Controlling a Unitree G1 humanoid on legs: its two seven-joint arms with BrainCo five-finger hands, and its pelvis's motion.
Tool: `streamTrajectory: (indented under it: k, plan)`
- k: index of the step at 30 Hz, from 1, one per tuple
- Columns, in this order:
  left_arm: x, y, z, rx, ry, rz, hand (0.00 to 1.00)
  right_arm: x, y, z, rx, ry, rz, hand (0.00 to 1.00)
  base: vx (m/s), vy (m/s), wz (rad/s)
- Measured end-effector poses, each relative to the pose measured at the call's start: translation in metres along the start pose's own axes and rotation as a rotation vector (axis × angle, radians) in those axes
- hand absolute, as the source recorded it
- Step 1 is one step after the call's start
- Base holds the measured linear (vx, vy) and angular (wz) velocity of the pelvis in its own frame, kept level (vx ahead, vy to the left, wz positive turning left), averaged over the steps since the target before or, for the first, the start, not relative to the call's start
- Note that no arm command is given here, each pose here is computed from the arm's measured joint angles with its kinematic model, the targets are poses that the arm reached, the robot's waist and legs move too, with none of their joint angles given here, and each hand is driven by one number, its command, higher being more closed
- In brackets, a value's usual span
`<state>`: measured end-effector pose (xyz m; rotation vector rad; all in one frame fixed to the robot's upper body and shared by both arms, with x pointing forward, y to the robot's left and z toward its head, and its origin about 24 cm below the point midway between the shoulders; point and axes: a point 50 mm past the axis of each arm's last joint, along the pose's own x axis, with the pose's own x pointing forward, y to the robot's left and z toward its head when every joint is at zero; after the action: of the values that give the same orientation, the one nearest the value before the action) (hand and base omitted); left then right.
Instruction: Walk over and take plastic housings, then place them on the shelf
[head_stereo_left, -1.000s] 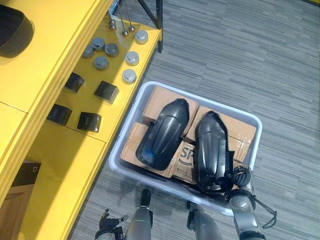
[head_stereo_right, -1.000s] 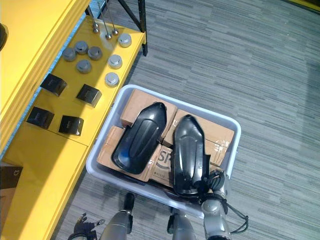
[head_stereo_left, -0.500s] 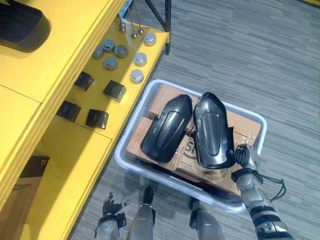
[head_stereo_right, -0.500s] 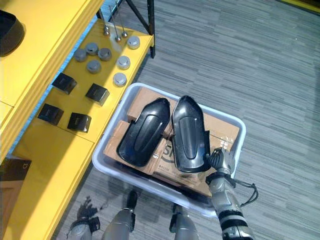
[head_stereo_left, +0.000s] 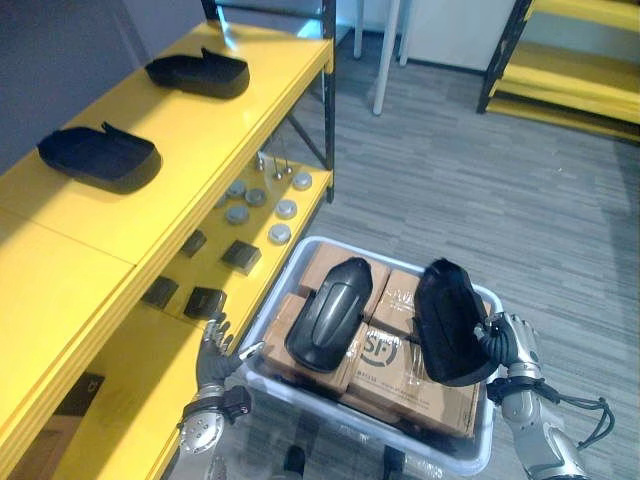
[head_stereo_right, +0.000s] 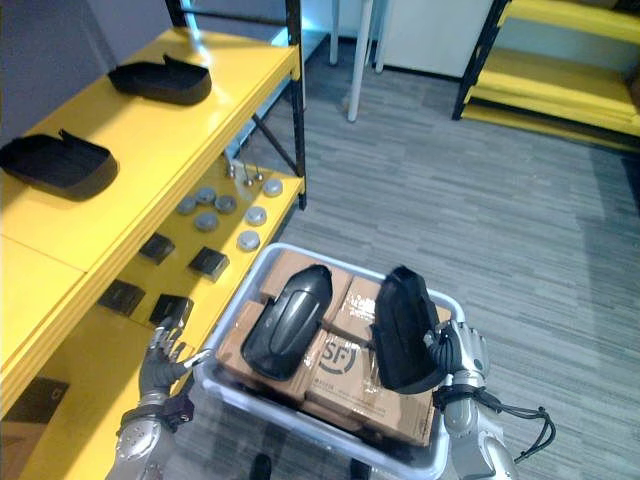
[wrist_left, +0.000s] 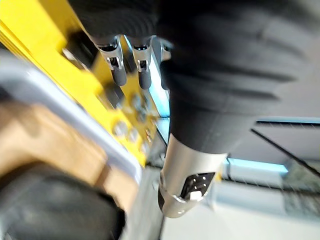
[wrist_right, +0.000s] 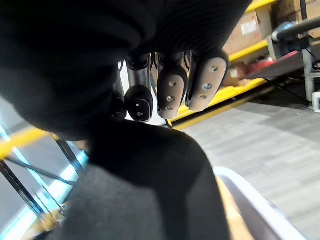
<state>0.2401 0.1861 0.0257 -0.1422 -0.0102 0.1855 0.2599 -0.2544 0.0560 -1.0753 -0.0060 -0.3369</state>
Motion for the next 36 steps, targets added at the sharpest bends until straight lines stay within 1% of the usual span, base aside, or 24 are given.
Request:
streamTrajectory:
  k: [5,6,10,14,15,19,24,25,27,30,33,36]
  plan:
    - [0.004,-0.037,0.003,-0.080,0.004,-0.176,0.00,0.002,-0.005,0.019,0.021,-0.085,-0.015,1.00,0.09,0.025,-0.03]
    - [0.007,-0.047,0.000,-0.103,0.035,-0.227,0.00,0.003,-0.002,0.023,0.024,-0.102,-0.007,1.00,0.02,0.017,-0.09]
    - [0.011,-0.070,-0.020,-0.149,0.170,-0.319,0.00,0.006,0.002,0.038,0.032,-0.153,0.007,1.00,-0.03,0.006,-0.13]
    - [0.012,-0.084,-0.032,-0.188,0.258,-0.357,0.00,0.013,0.002,0.054,0.043,-0.208,-0.004,1.00,-0.05,-0.016,-0.13]
    - [0.013,-0.085,-0.033,-0.194,0.268,-0.356,0.00,0.016,0.002,0.060,0.048,-0.229,-0.013,0.00,-0.04,-0.019,-0.17]
    - [0.022,-0.094,-0.025,-0.172,0.250,-0.369,0.00,0.022,0.002,0.066,0.071,-0.222,-0.036,0.00,-0.01,-0.020,-0.05]
    - [0.027,-0.113,-0.005,-0.131,0.152,-0.366,0.00,0.032,0.029,0.034,0.233,0.123,-0.063,0.00,0.01,0.002,0.06]
    - [0.028,-0.115,-0.002,-0.127,0.131,-0.364,0.00,0.033,0.030,0.032,0.250,0.152,-0.078,0.00,-0.01,0.024,0.17]
    - [0.028,-0.123,0.016,-0.112,0.040,-0.362,0.00,0.039,0.029,0.030,0.316,0.238,-0.146,0.00,-0.03,0.028,0.18]
    - [0.030,-0.127,0.035,-0.095,-0.055,-0.343,0.00,0.051,0.024,0.037,0.385,0.300,-0.226,0.00,-0.10,0.052,0.07]
    - [0.031,-0.130,0.050,-0.109,-0.128,-0.330,0.00,0.061,0.015,0.041,0.425,0.325,-0.301,0.00,-0.06,0.045,0.05]
    - [0.030,-0.130,0.053,-0.110,-0.148,-0.315,0.00,0.067,0.009,0.042,0.411,0.333,-0.340,0.00,0.00,0.024,0.01]
